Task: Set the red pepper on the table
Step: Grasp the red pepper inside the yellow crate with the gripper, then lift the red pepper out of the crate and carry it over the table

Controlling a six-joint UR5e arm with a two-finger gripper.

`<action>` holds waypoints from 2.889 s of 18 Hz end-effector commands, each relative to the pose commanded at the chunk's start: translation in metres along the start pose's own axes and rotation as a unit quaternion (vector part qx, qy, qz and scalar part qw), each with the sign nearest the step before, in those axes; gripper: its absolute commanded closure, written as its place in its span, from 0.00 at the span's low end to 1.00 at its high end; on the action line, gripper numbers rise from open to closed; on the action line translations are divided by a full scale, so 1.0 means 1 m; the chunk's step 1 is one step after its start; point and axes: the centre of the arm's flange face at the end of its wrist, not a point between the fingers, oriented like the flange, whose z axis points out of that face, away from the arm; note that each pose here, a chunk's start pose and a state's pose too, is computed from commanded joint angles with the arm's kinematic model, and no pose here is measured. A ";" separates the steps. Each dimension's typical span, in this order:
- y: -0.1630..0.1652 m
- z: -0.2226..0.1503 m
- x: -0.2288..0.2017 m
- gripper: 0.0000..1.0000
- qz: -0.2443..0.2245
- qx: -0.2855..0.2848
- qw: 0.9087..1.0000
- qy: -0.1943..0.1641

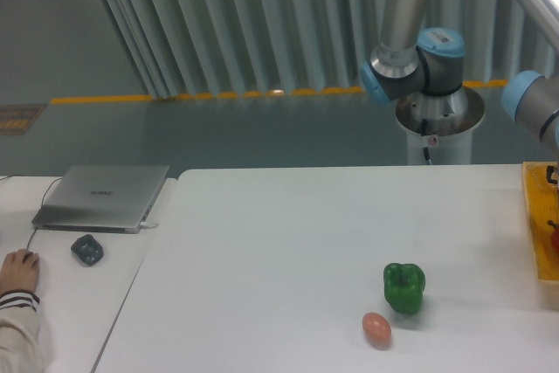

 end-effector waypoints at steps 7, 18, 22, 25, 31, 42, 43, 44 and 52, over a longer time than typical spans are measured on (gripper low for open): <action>-0.006 0.013 -0.002 0.00 0.005 0.009 1.000 0.010; -0.010 0.023 0.002 0.21 0.003 0.015 1.000 0.020; -0.010 0.023 0.002 0.38 0.002 0.013 1.000 0.020; -0.006 0.017 0.002 0.38 0.002 0.010 1.000 0.018; 0.002 -0.030 0.006 0.39 -0.004 0.025 0.999 0.020; -0.034 -0.068 -0.015 0.39 -0.159 0.074 0.984 -0.031; -0.041 -0.069 -0.021 0.39 -0.180 0.075 0.980 -0.032; -0.050 -0.071 -0.027 0.39 -0.197 0.077 0.977 -0.032; -0.109 -0.062 -0.086 0.39 -0.399 0.104 0.909 -0.060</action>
